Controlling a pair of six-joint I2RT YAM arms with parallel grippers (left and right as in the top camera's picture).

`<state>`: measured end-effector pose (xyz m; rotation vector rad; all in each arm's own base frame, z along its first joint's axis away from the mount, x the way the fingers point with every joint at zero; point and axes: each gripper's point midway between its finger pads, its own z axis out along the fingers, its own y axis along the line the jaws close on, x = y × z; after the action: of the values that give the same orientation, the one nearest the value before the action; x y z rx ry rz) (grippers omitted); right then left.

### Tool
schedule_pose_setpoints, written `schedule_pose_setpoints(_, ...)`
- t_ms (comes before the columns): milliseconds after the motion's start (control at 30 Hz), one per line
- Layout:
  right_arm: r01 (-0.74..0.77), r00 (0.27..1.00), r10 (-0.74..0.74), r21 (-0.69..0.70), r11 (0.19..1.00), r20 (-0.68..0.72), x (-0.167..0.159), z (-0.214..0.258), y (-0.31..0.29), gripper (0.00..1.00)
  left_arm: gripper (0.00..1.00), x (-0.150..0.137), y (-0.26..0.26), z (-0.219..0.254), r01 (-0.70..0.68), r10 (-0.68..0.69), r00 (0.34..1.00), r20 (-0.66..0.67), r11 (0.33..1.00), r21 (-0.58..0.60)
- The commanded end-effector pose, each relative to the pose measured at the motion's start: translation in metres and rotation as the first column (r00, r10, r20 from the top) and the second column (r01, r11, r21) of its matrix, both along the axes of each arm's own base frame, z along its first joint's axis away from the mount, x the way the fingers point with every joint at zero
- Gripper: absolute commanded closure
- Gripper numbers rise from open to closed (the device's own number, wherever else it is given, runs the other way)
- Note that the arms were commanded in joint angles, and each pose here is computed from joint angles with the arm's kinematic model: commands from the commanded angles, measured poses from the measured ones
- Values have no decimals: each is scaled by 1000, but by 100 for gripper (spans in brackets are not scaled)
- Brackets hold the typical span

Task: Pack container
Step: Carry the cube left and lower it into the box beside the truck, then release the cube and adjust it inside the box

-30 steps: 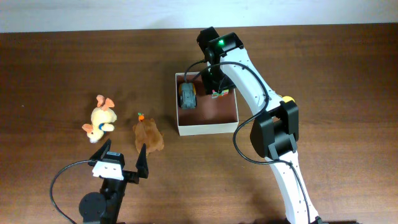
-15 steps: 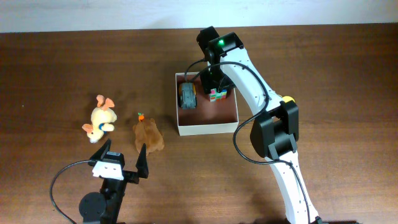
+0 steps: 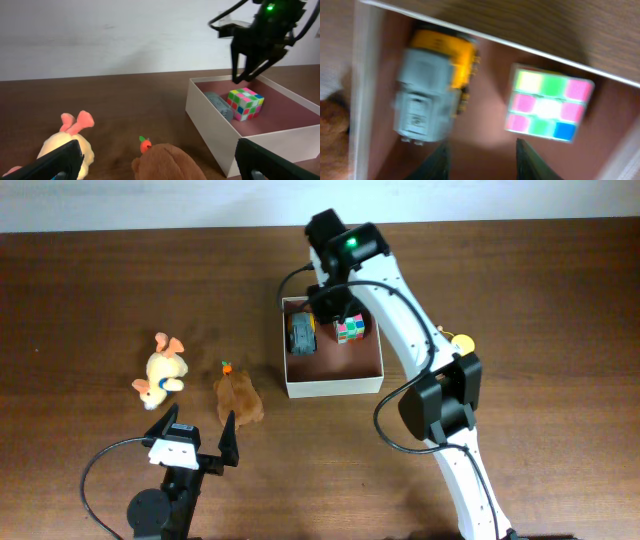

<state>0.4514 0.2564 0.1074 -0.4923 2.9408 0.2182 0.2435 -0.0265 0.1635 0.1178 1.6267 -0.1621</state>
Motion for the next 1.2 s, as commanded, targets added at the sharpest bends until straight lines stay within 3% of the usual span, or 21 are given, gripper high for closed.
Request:
schedule_pose_setpoints(0, -61, 996, 57, 56, 997, 63, -2, 21, 26, 64, 1, 0, -1, -2, 8, -8, 1000, 4, 1000, 11)
schedule_pose_setpoints(67, -60, 996, 55, 61, 996, 73, 1, 21, 27, 65, 1, 0, -1, -2, 8, -8, 1000, 4, 1000, 11)
schedule_pose_setpoints(533, -16, 999, 16, 5, 1000, 49, 9, 1, 7, 96, 1, 0, -1, -2, 8, -8, 1000, 4, 1000, 12)
schedule_pose_setpoints(1167, 12, 998, -10, -42, 999, 68, 24, -38, -4, 96, 1, 0, -1, -2, 8, -8, 1000, 4, 1000, 12)
